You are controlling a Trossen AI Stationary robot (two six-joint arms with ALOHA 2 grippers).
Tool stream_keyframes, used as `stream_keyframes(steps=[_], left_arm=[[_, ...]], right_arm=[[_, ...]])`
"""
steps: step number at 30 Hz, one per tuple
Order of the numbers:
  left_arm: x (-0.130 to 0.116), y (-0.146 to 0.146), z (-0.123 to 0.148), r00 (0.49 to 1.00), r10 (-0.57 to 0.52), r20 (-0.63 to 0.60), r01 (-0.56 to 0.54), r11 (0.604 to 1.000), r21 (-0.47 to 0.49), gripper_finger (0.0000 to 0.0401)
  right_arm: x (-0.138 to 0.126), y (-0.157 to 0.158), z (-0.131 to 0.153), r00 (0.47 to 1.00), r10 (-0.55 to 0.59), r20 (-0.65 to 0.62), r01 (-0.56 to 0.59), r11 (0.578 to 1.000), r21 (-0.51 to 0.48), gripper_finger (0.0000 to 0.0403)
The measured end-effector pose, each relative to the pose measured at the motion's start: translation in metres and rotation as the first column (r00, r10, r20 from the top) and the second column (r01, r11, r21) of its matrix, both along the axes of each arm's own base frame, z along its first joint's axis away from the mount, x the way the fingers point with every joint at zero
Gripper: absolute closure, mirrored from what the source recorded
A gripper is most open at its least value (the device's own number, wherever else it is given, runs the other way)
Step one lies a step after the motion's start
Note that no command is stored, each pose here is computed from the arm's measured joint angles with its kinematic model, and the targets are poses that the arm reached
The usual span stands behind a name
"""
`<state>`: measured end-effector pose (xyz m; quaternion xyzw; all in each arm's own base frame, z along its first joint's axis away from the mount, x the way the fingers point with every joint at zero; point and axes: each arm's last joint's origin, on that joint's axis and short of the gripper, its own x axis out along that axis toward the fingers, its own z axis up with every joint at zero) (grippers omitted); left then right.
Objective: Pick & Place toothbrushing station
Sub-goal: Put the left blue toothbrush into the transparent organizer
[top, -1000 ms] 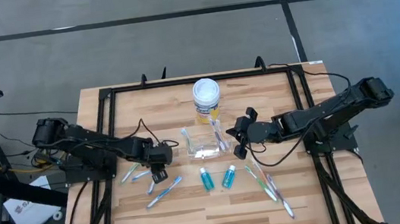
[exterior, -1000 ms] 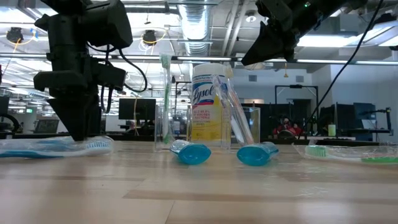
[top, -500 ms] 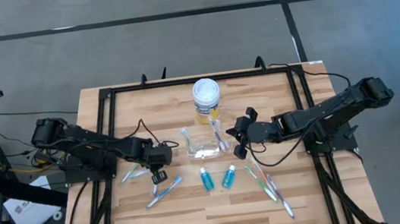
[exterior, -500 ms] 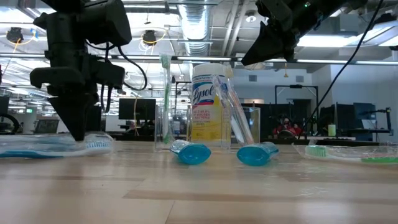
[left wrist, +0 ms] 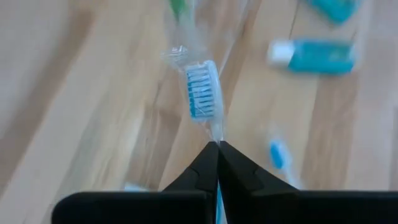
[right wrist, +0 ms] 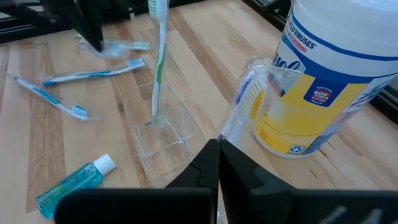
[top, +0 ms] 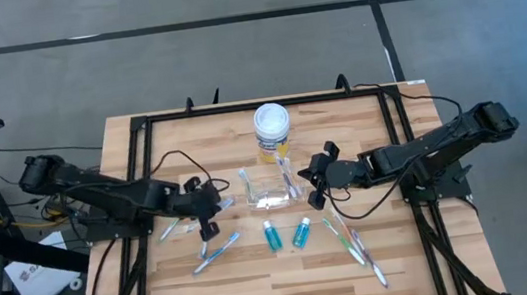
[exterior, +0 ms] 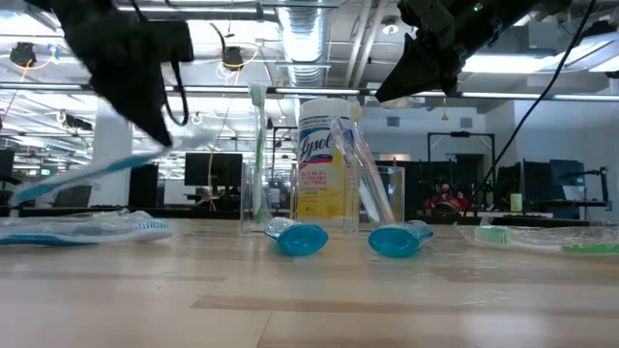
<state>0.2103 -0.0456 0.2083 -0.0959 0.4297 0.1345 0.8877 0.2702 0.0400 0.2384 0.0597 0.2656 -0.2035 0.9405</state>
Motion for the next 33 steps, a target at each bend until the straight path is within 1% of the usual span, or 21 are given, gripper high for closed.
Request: stream_keyframes(steps=[2, 4, 8, 11, 14, 19, 24, 28, 33], left_arm=[[-0.002, -0.001, 0.009, 0.998, 0.005, 0.069, -0.006, 1.0, 0.016, 0.0401], [-0.004, -0.001, 0.015, 0.993, 0.0, 0.114, -0.005, 0.999, 0.037, 0.0401], [-0.006, 0.002, 0.025, 0.981, 0.029, 0.193, -0.046, 0.995, 0.084, 0.0401], [-0.003, 0.002, 0.03, 0.968, 0.029, 0.249, -0.06, 0.991, 0.119, 0.0401], [0.002, 0.002, 0.035, 0.953, 0.005, 0.304, -0.054, 0.987, 0.153, 0.0401], [0.007, 0.001, 0.042, 0.928, -0.04, 0.37, -0.042, 0.976, 0.212, 0.0401], [0.011, 0.002, 0.05, 0.902, -0.059, 0.429, -0.068, 0.959, 0.274, 0.0401], [0.014, 0.006, 0.055, 0.882, -0.069, 0.467, -0.085, 0.95, 0.301, 0.0401], [0.02, 0.01, 0.06, 0.855, -0.065, 0.514, -0.117, 0.942, 0.313, 0.0401]], right_arm=[[0.0, 0.0, 0.0, 1.0, 0.0, 0.0, 0.0, 1.0, 0.0, 0.0403], [0.0, 0.0, 0.0, 1.0, 0.0, 0.0, 0.0, 1.0, 0.0, 0.0403], [0.0, 0.0, 0.0, 1.0, 0.0, 0.0, 0.0, 1.0, 0.0, 0.0403], [0.0, 0.0, 0.0, 1.0, 0.0, 0.0, 0.0, 1.0, 0.0, 0.0403], [0.0, 0.0, 0.0, 1.0, 0.0, 0.0, 0.0, 1.0, 0.0, 0.0403], [0.0, 0.0, 0.0, 1.0, 0.0, 0.0, 0.0, 1.0, 0.0, 0.0403], [0.0, 0.0, 0.0, 1.0, 0.0, 0.0, 0.0, 1.0, 0.0, 0.0403], [0.0, 0.0, 0.0, 1.0, 0.001, 0.0, -0.001, 1.0, 0.0, 0.0403], [0.0, 0.0, 0.0, 1.0, 0.001, 0.0, -0.001, 1.0, 0.0, 0.0403]])
